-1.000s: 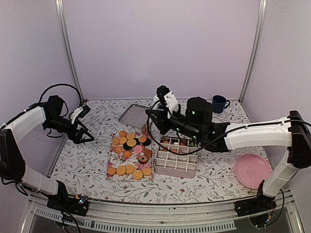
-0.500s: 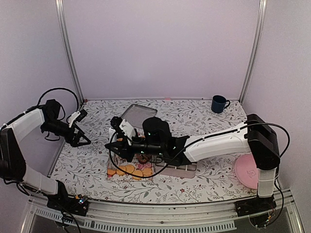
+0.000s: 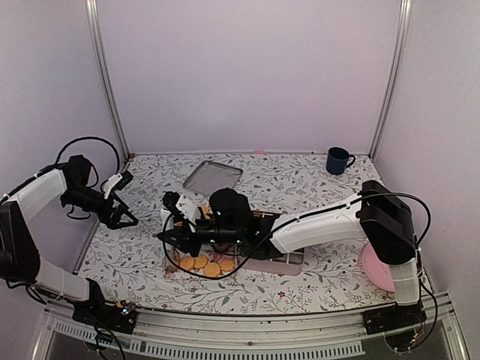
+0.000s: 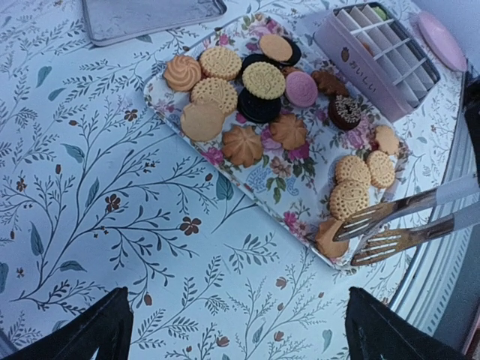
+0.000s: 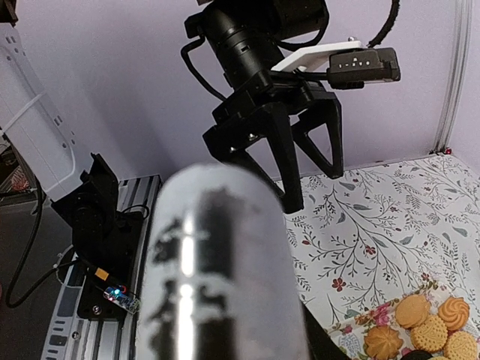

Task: Pack the cookies
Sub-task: Pick up the fake cookies from the plate.

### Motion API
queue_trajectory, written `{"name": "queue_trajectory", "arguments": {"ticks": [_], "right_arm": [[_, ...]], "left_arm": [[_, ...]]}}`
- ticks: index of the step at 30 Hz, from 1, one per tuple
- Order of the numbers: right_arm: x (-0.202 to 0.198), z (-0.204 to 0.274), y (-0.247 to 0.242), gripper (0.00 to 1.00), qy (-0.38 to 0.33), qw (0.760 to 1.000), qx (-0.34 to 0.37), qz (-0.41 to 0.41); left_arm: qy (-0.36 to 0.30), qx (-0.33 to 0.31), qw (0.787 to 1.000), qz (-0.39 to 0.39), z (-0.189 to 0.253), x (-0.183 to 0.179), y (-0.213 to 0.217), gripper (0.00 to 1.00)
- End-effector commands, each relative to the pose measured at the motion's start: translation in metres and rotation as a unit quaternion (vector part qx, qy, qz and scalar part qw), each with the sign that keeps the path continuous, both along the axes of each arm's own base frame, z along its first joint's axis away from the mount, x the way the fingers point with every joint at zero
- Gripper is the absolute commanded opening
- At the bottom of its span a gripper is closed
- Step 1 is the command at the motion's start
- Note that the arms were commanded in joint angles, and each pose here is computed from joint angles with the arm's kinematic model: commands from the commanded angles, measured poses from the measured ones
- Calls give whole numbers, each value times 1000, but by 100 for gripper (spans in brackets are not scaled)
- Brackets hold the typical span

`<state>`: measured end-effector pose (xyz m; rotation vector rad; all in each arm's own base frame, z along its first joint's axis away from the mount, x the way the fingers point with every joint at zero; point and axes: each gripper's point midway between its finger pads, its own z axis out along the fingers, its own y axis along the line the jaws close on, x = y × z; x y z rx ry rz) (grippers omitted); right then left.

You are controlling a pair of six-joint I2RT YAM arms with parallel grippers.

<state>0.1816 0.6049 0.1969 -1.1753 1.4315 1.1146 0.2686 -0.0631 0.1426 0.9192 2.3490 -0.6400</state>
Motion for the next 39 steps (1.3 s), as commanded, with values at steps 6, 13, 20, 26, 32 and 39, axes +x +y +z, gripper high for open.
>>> {"name": "queue_trajectory", "arguments": {"ticks": [6, 13, 20, 26, 32, 39], "right_arm": [[20, 11, 12, 38, -41, 999, 22, -15], [19, -8, 12, 41, -20, 1000, 9, 1], [7, -22, 5, 41, 1, 1000, -3, 30], [9, -25, 2, 30, 20, 999, -3, 25], [20, 0, -3, 6, 8, 1000, 16, 0], [34, 43, -13, 0, -11, 998, 50, -21]], "left_arm": [[4, -14, 1000, -2, 5, -2, -2, 99], [3, -14, 1000, -3, 6, -3, -2, 99], [4, -15, 1000, -3, 7, -1, -2, 99], [4, -14, 1000, -3, 6, -2, -2, 99], [3, -9, 1000, 0, 6, -1, 0, 99], [6, -3, 1000, 7, 0, 0, 2, 99]]}}
